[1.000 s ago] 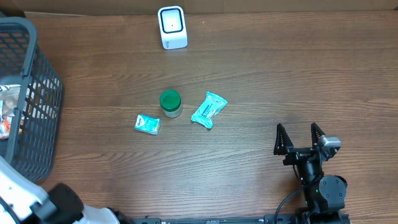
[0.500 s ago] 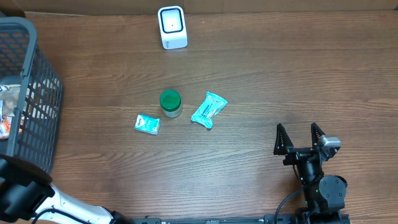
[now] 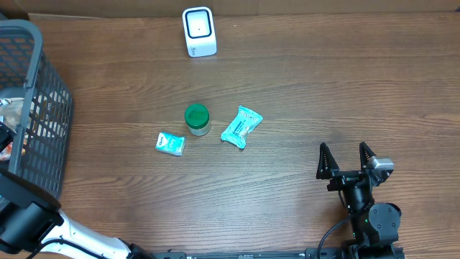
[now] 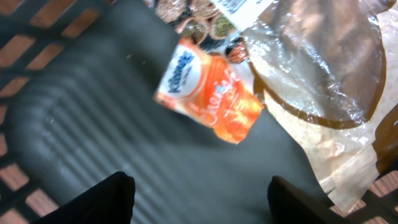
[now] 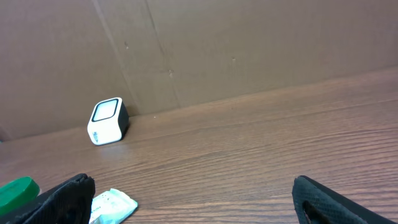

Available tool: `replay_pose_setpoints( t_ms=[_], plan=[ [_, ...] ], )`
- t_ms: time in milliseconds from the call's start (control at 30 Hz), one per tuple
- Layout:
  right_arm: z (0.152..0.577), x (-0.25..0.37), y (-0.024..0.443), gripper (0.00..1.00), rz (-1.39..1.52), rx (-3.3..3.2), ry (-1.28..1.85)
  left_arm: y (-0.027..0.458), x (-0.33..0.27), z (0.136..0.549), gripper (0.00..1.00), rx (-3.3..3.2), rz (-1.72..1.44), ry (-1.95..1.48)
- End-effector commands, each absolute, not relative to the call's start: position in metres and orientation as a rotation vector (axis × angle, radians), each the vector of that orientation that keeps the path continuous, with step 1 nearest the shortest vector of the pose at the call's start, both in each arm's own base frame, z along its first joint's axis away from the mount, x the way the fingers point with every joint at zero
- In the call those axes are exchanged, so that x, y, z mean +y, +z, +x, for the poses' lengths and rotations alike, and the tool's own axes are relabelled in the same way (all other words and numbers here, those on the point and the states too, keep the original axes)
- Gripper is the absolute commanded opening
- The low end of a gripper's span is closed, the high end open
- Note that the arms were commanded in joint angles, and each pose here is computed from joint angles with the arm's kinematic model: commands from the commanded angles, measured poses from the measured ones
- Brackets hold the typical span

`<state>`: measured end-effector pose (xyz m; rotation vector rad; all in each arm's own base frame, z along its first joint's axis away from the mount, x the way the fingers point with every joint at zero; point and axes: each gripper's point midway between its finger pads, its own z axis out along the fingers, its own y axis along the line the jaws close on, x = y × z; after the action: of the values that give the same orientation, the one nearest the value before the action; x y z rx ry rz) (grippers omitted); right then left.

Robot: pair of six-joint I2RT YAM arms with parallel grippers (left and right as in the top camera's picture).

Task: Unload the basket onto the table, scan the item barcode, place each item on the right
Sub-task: 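Grasp the small orange Kleenex pack in the basket with the left gripper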

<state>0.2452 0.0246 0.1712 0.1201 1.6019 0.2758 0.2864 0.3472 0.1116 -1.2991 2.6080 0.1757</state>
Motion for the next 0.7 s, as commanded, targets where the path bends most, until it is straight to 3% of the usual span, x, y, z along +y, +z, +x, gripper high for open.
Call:
replay_pose_setpoints(
  t_ms=[0, 300, 667],
  plan=[
    [0.245, 0.025, 0.17, 1.0, 0.113, 1.597, 0.271, 0.1, 0.343, 0.293, 0.72, 2.65, -1.211, 0.157],
    [0.245, 0.025, 0.17, 1.0, 0.113, 1.597, 0.271, 0.081, 0.337, 0.301, 0.77, 2.691, -1.105, 0.174],
    [0.245, 0.025, 0.17, 1.0, 0.113, 1.597, 0.271, 0.078, 0.345, 0.309, 0.72, 2.682, -1.024, 0.229]
  ],
)
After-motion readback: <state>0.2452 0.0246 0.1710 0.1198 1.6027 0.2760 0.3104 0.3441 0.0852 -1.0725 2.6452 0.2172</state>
